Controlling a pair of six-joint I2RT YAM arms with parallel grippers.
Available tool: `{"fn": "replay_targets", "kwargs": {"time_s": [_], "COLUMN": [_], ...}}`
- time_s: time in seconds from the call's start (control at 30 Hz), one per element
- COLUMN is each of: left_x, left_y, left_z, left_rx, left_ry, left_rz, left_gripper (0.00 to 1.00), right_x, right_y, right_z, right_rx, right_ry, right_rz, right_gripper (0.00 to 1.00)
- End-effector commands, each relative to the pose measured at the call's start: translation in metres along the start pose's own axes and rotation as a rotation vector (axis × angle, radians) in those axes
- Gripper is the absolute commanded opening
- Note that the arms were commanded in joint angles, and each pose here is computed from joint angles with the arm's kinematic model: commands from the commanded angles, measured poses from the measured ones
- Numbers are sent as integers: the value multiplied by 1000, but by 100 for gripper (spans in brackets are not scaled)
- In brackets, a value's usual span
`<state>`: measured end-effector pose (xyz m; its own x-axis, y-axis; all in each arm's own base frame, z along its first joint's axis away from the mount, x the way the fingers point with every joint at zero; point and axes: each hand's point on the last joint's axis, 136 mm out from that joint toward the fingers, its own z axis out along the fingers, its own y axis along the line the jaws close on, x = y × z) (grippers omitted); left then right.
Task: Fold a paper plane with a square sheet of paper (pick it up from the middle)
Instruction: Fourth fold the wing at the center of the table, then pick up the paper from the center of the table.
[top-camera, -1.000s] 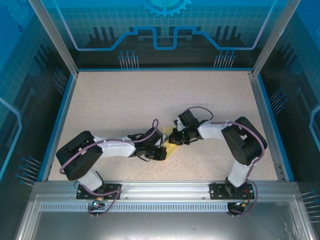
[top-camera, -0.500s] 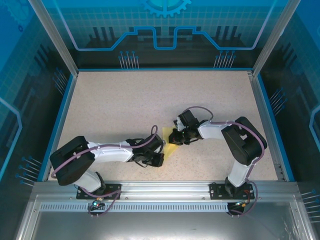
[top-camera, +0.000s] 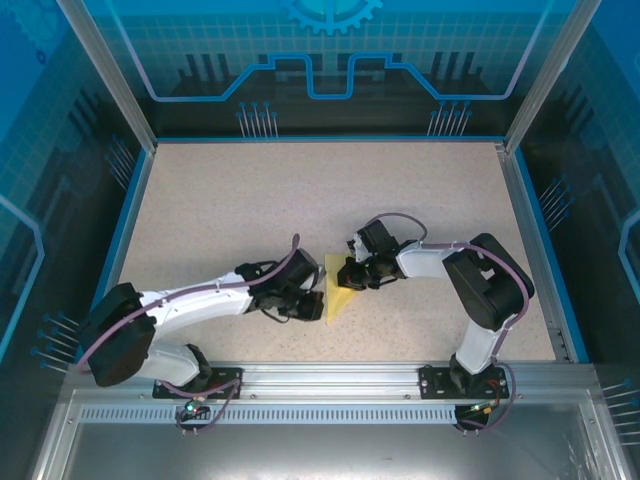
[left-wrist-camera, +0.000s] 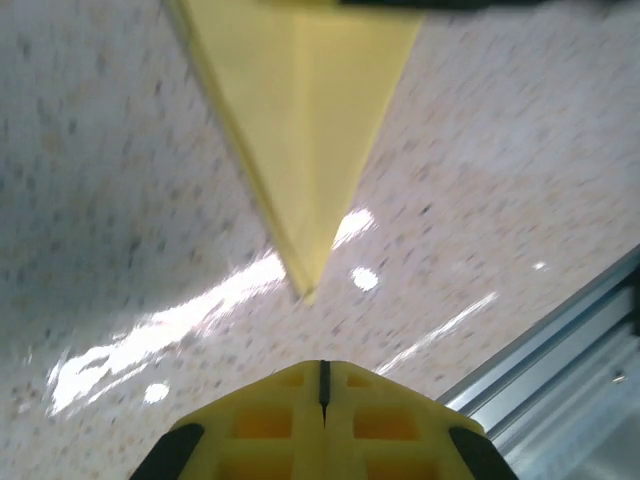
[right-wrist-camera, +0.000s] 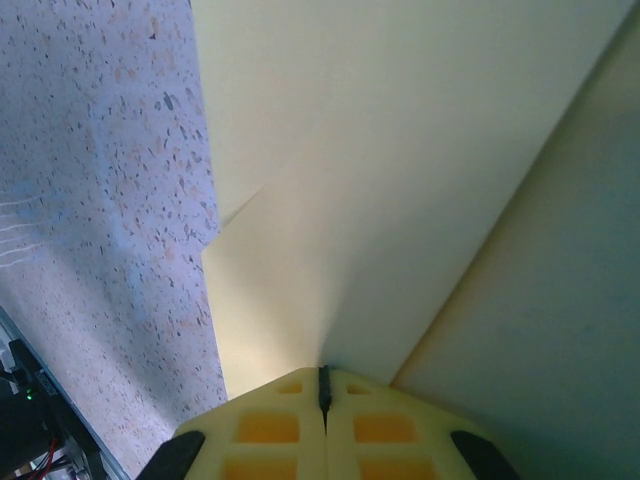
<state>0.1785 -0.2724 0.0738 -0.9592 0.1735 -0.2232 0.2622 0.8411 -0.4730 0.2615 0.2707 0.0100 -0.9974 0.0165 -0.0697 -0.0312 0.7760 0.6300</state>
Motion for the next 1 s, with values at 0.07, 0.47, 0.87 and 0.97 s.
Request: {"fn": "replay_targets", "kwargs": {"time_s": [0.07,0.47,0.87,0.97], "left_x": [-29,-63,-63,-61], "left_y": [-13,-2,16,20], "left_z": [4,40,54,56], "left_rx": [54,70,40,33], "left_ry": [-11,-4,16,22], "left_rz": [47,38,19,15], "left_gripper": [5,11,4,3], "right_x": [3,-6,-6,-5], "right_y": [-23,-12,4,1], "right_z": [-9,-50,-30,-23], "right_rx": [83,10,-121,-124], "right_ry": [-23,-103,-37,-21], "right_rz": [47,82,103,114], "right_gripper": [7,19,36,37]}}
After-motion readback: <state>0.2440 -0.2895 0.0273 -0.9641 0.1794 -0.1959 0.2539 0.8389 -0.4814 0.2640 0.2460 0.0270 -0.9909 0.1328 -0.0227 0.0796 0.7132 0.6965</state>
